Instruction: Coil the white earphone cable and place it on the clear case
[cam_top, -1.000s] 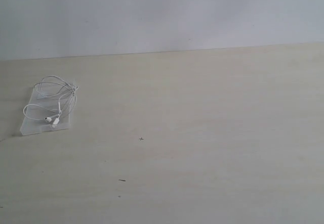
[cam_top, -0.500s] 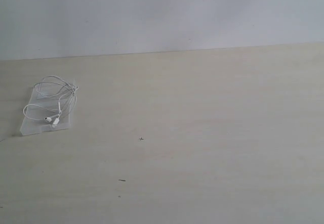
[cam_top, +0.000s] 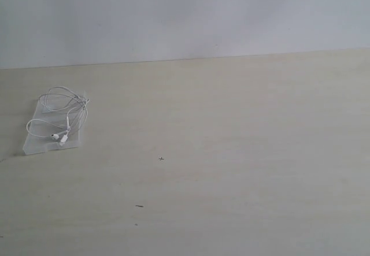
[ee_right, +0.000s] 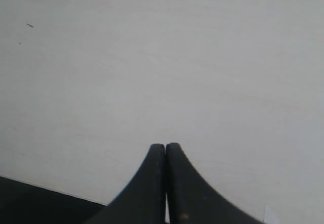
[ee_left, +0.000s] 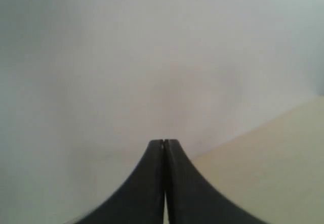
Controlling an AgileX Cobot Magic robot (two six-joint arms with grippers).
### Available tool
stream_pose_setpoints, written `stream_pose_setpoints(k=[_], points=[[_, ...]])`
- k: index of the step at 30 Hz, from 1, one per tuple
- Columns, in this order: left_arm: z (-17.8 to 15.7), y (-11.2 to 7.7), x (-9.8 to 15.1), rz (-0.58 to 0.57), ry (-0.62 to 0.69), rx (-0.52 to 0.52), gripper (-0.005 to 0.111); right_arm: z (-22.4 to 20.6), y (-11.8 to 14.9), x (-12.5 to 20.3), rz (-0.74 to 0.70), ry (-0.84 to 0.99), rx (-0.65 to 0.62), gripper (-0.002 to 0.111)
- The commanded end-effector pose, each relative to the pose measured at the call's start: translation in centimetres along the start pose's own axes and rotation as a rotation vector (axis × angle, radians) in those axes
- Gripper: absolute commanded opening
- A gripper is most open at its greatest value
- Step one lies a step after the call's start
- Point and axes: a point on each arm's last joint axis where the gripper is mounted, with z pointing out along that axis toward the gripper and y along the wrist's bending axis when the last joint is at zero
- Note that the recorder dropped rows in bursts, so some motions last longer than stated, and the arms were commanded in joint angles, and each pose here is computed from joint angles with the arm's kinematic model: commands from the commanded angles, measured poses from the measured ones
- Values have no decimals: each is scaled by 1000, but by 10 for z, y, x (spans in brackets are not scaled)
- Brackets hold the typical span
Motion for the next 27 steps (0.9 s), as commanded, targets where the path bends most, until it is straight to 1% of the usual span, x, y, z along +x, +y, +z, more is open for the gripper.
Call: stream_pose_setpoints(k=[1,8,13,17,20,21,24,27], points=[[-1,5,1,-130,-5,-59,0,0,-1,1,-4,-4,2,0],[-1,11,1,-221,-16,-130,0,0,-1,1,-4,-4,2,0],[-1,12,-1,-166,-31,-136,0,0,-1,1,-2,-4,2,0],[-2,16,-5,-164,-80,-172,0,0,-1,1,-5,-4,2,0],[-3,21,-5,-192,-89,-226,0,0,-1,1,-5,-4,2,0],[-3,22,-4,-219,-91,-238,0,0,-1,1,-5,-4,2,0],[-3,22,2,-192,-63,-256,0,0,-1,1,-5,-4,2,0],[-2,21,14,-195,-19,-260,0,0,-1,1,-5,-4,2,0]])
